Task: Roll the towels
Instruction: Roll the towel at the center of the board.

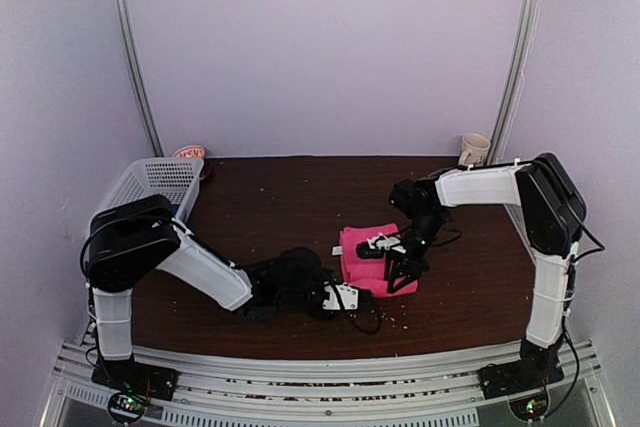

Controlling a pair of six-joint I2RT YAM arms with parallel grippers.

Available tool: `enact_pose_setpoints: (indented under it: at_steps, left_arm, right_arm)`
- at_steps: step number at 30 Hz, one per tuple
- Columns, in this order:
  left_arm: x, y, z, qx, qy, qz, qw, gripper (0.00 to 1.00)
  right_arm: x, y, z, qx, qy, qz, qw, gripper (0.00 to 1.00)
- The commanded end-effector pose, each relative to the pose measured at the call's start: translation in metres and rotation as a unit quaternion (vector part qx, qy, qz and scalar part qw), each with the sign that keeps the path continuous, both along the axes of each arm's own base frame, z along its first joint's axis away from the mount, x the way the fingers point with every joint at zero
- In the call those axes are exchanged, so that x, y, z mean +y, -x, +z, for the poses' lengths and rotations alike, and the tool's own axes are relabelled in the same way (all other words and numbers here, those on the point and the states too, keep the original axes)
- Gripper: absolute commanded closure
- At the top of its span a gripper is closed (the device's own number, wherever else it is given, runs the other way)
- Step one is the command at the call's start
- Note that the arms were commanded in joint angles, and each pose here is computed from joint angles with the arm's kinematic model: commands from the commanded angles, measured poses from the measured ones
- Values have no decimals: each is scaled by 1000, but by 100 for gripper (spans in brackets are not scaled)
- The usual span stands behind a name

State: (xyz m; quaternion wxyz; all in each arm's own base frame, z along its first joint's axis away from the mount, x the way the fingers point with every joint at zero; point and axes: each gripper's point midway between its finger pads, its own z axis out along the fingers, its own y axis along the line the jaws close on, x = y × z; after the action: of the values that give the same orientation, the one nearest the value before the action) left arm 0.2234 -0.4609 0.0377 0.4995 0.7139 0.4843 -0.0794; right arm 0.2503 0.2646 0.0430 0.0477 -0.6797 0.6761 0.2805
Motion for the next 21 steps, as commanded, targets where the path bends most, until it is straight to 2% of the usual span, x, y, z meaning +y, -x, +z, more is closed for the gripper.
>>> enact_pose_setpoints:
  at_steps: [1, 10, 13, 21]
  left_arm:
    - [-2, 10, 6, 48, 9, 1, 999, 100]
    - [-4, 2, 5, 147, 13, 34, 988, 100]
    - [-9, 2, 12, 177, 23, 31, 983, 100]
    - [-14, -10, 28, 284, 51, 20, 957, 100]
  right_arm:
    - [-7, -8, 24, -52, -7, 3, 999, 57]
    - [-21, -4, 49, -174, -40, 22, 984, 37]
    - [-25, 3, 52, -220, -62, 32, 973, 33]
    - [-31, 16, 55, -358, -119, 73, 923, 28]
